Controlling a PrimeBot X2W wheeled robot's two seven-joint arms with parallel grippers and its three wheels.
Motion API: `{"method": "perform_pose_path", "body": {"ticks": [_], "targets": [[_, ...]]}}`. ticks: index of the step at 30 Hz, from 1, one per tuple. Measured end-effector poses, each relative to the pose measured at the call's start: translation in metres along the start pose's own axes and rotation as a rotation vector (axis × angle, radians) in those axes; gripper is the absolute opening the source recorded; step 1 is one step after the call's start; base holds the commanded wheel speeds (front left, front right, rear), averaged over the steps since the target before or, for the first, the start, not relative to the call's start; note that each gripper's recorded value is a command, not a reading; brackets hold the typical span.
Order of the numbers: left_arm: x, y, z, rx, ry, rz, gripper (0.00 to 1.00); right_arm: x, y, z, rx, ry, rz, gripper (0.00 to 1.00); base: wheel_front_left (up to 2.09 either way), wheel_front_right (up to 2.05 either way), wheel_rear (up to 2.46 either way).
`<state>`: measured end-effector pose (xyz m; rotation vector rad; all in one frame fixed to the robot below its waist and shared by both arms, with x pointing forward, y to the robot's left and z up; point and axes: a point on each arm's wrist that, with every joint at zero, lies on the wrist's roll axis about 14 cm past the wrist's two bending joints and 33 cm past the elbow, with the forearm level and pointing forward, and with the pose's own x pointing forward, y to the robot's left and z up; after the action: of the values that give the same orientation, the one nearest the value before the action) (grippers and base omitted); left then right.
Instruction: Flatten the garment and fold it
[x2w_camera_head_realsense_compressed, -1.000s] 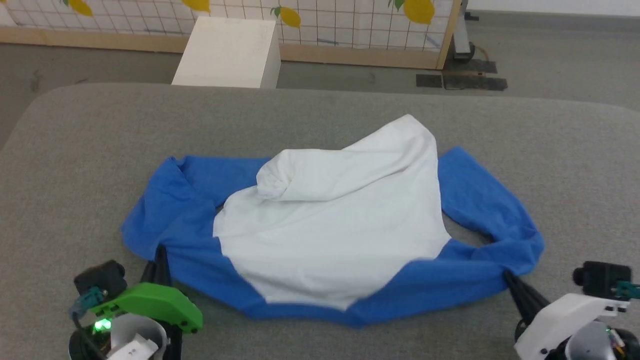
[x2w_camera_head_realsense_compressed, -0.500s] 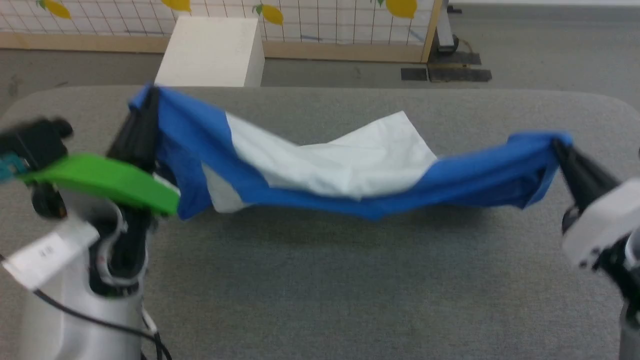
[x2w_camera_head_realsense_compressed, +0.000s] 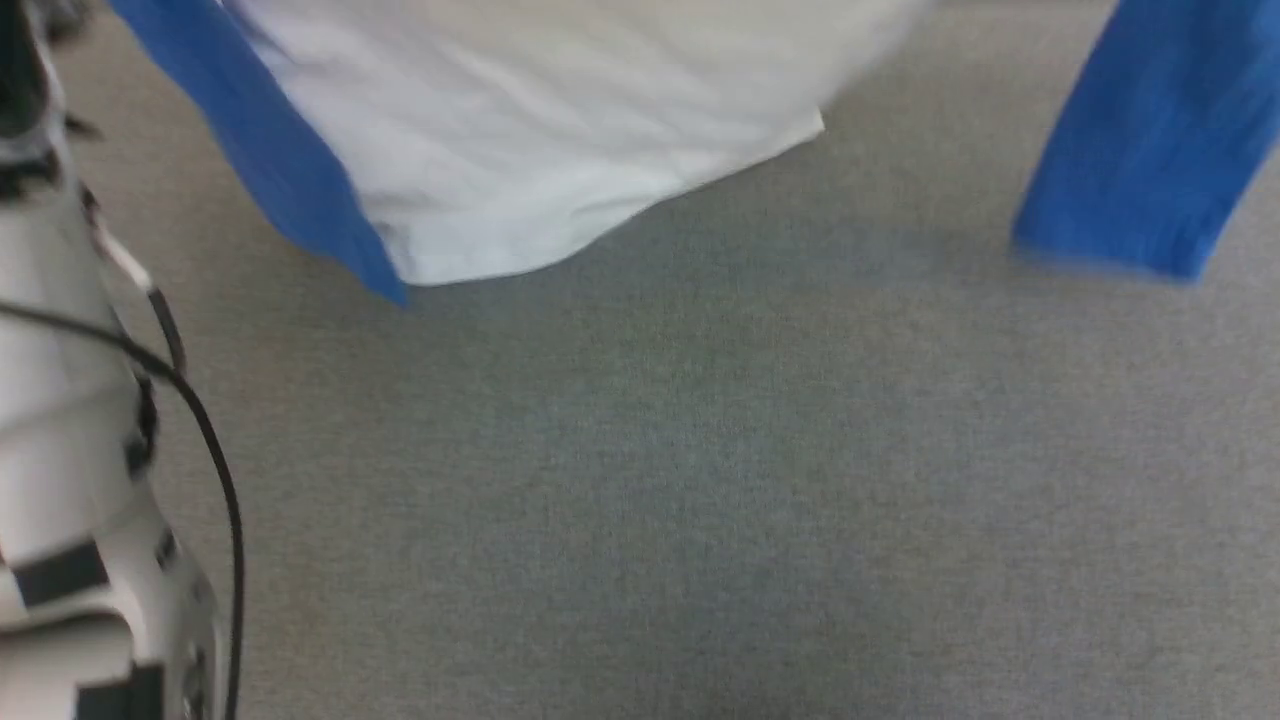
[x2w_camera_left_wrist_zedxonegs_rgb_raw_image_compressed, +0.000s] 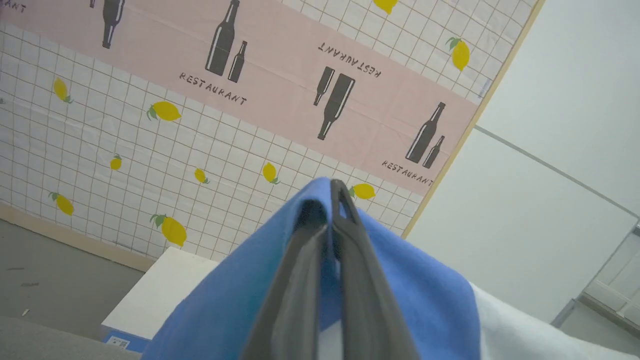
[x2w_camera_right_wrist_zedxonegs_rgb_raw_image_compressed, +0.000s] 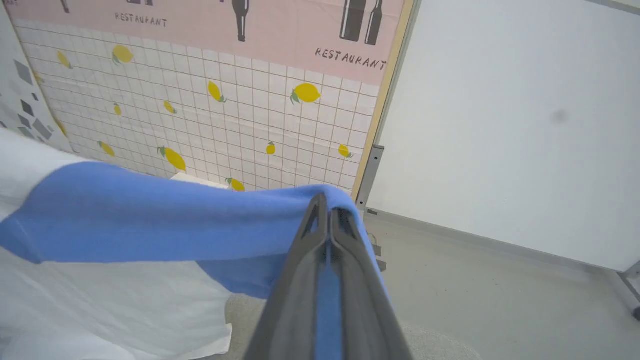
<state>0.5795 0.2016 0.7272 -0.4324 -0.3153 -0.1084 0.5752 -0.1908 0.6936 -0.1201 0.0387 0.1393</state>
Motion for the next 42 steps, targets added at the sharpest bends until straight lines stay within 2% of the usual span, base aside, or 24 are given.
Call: {"method": "perform_pose_path", "body": {"ticks": [7,13,20,23,27,33,42], "targets": [[0.055,0.026,0.015,-0.045,-0.201,0.08,0.0,0.059,-0.017,0.031,-0.069,-0.146,-0.063,0.0,0.0,0.0,0.0],[0.079,0.038,0.007,-0.07,-0.288,0.087,0.0,0.086,-0.023,0.058,-0.117,-0.322,-0.099,0.0,0.0,0.0,0.0],[0.077,0.062,-0.054,-0.047,-0.111,0.115,0.0,0.107,-0.018,0.022,-0.068,-0.25,-0.066,0.0,0.0,0.0,0.0],[0.058,0.078,-0.094,0.002,0.04,0.142,0.0,0.107,-0.01,-0.016,-0.036,-0.148,-0.033,0.0,0.0,0.0,0.0],[0.015,0.096,-0.144,0.085,0.259,0.154,0.0,0.089,0.001,-0.076,0.033,0.015,0.008,0.0,0.0,0.0,0.0],[-0.064,0.114,-0.177,0.125,0.486,0.186,0.0,0.032,0.017,-0.15,0.155,0.228,0.055,0.0,0.0,0.0,0.0],[-0.2,0.121,-0.191,0.092,0.695,0.287,0.0,-0.091,0.034,-0.212,0.315,0.4,0.026,0.0,0.0,0.0,0.0]]}}
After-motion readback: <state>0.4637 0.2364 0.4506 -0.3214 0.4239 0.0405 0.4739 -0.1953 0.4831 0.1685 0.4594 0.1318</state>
